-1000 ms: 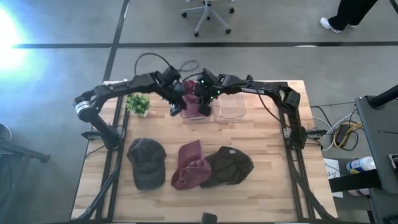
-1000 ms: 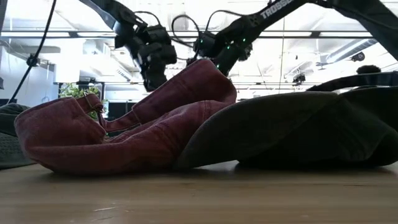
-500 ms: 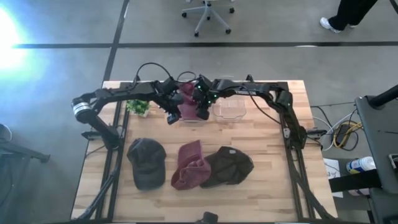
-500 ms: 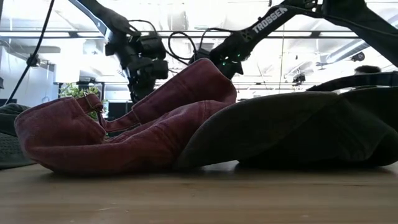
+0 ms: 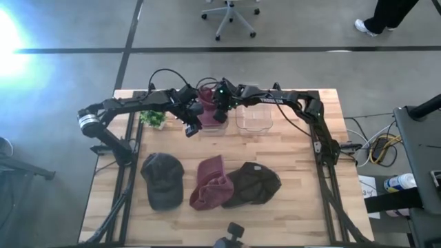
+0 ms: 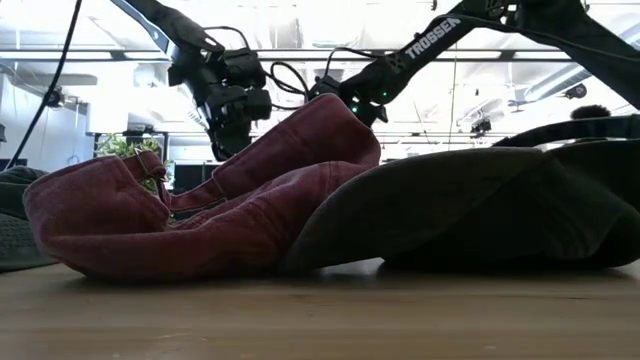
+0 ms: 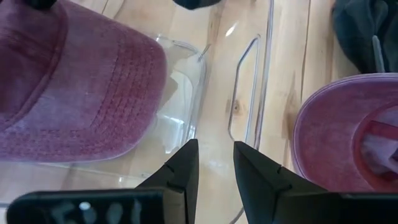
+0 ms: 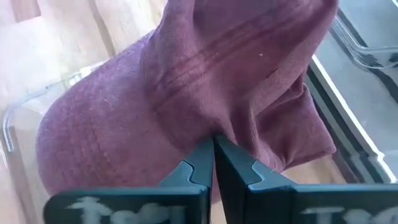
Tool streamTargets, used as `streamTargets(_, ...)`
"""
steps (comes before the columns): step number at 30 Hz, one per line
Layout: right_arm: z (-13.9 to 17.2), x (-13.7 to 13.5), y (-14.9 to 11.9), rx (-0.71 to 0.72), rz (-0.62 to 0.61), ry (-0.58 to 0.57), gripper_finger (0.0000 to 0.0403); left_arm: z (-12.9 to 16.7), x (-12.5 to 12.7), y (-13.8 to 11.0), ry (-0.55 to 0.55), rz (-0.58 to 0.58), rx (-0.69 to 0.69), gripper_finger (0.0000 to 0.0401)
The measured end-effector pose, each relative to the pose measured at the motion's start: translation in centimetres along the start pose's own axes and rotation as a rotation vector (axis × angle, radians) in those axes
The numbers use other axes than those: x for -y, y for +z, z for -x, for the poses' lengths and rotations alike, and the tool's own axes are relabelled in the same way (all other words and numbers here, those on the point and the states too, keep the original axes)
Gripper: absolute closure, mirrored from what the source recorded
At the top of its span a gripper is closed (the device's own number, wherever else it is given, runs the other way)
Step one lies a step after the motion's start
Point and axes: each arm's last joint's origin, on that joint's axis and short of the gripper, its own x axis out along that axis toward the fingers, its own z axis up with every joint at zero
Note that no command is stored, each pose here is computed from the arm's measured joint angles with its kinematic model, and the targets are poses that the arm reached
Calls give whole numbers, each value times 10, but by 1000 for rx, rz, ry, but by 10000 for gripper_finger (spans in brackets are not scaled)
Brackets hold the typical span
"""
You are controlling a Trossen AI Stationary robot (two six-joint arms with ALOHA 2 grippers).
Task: Pick & Place hat
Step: Put the bottom red cap into the left transparent bin, then put the red cap into the left transparent bin
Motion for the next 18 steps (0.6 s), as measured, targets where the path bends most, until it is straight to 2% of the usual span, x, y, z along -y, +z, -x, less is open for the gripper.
streamTargets(5, 15, 0, 8, 35, 21, 8, 390, 3, 1, 1, 2, -3, 11, 307)
streamTargets(11, 61, 0, 29, 151, 99, 74, 390, 30, 9, 16, 40, -56, 115, 307)
streamTargets(15, 88, -1, 25, 79, 114, 132, 390, 50, 20, 17, 25, -85, 167, 307)
streamTargets(18, 102, -3, 14, -40, 113, 152, 390, 58, 33, 10, -23, -105, 124, 307)
